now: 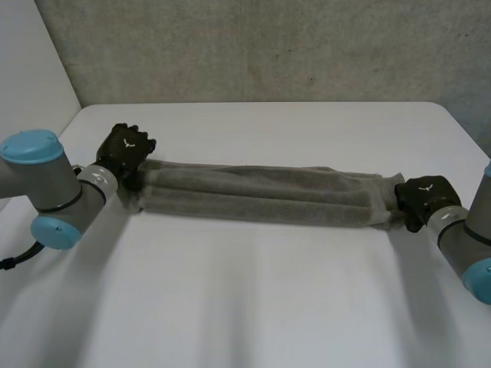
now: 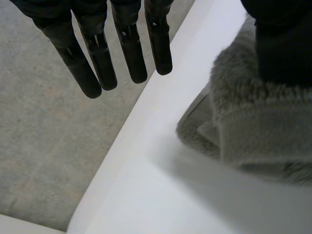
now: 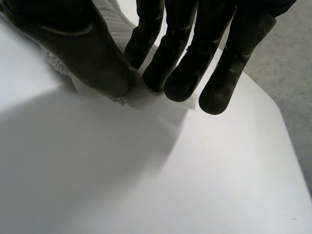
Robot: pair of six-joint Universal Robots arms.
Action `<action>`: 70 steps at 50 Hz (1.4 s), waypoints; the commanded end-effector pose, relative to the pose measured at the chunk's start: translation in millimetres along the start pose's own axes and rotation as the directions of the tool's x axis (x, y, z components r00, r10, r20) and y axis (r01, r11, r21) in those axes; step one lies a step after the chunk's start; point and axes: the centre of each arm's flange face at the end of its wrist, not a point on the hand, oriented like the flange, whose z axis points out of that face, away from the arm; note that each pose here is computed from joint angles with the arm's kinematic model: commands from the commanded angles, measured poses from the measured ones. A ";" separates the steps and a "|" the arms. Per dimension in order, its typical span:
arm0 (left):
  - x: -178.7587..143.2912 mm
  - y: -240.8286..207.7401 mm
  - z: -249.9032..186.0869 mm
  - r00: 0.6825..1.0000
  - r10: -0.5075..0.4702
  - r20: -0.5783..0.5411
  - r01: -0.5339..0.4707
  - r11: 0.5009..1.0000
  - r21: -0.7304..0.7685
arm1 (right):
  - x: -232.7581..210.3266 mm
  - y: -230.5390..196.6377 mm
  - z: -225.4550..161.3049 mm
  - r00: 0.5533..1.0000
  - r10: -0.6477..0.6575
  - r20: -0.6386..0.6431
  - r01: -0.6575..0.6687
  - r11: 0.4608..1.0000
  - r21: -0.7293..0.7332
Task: Fold the towel.
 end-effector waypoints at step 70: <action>34.3 -23.7 -81.1 0.909 -0.354 -0.221 0.351 0.935 -0.055 | 2.2 5.9 7.0 0.999 -0.020 0.033 0.020 1.000 -0.003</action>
